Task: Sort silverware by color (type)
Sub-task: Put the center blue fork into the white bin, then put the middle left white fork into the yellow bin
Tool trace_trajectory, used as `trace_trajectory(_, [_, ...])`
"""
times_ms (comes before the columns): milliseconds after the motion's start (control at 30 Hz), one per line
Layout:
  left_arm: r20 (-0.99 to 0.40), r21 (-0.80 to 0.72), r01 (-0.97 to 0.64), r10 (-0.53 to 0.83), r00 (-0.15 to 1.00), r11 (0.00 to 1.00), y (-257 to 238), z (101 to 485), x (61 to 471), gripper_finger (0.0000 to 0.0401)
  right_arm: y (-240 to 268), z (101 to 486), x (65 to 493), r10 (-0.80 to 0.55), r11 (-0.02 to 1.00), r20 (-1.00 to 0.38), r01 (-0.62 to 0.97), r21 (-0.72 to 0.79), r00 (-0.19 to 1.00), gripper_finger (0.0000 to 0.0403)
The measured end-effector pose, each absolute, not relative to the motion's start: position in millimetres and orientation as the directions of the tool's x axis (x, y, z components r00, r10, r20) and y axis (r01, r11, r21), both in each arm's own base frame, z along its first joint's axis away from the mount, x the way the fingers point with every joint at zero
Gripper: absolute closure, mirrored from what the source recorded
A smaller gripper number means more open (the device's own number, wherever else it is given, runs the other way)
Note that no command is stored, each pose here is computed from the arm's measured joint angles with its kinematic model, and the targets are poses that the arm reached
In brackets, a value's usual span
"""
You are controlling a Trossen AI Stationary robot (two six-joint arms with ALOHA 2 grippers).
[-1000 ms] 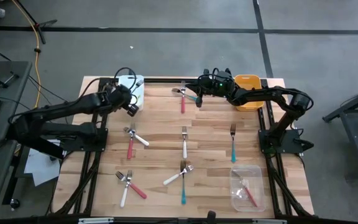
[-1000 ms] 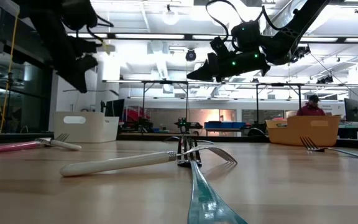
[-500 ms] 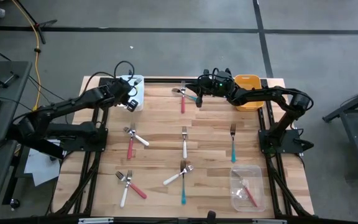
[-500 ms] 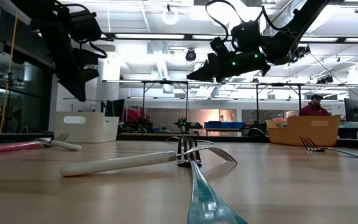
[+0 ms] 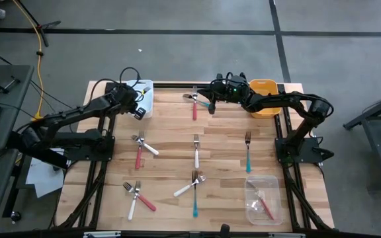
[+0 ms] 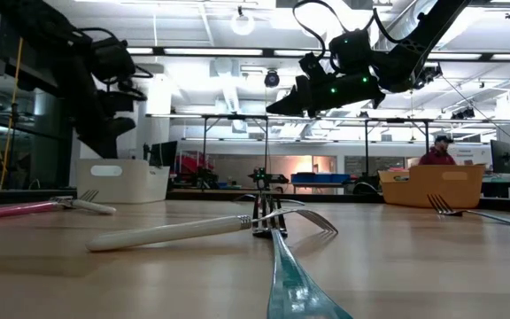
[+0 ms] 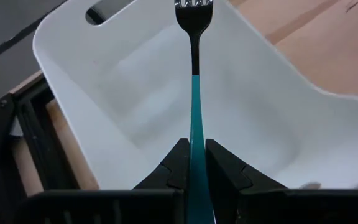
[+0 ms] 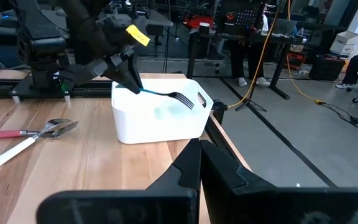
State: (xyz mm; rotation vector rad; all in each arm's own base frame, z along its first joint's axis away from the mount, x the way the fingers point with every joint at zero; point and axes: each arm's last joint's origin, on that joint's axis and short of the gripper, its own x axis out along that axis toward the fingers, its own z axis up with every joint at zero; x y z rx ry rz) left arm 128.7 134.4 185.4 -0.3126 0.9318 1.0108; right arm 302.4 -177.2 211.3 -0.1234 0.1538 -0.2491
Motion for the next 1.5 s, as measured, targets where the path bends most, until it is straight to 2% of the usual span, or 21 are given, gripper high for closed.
trace_trajectory(200, [-0.78,0.156,-0.85,0.59,0.207,0.503,140.8,184.6,127.4,0.0377,-177.1,211.3,302.4,-0.254,0.962,-0.136,0.236,-0.138,0.958,0.0403])
trace_trajectory(733, [-0.845,0.147,-0.836,0.506,0.171,0.529,158.7,150.6,141.5,0.0376,-177.1,211.3,302.5,-0.254,0.962,-0.136,0.235,-0.139,0.958,0.0403])
trace_trajectory(900, [-0.839,0.163,-0.839,0.521,0.159,0.519,160.4,150.0,142.5,0.0356,-177.1,211.3,302.5,-0.254,0.962,-0.136,0.235,-0.139,0.958,0.0403])
trace_trajectory(1267, [-0.796,0.175,-0.841,0.576,0.185,0.512,157.3,165.0,138.9,0.0298,-177.1,211.3,302.5,-0.254,0.962,-0.136,0.235,-0.14,0.958,0.0403])
trace_trajectory(1400, [-0.753,0.194,-0.844,0.628,0.2,0.501,154.1,177.8,135.1,0.0296,-177.1,211.3,302.5,-0.254,0.962,-0.136,0.235,-0.14,0.958,0.0403])
trace_trajectory(1500, [-0.709,0.2,-0.834,0.663,0.238,0.514,148.6,190.3,133.1,0.0309,-177.1,211.3,302.5,-0.254,0.962,-0.136,0.235,-0.14,0.958,0.0403])
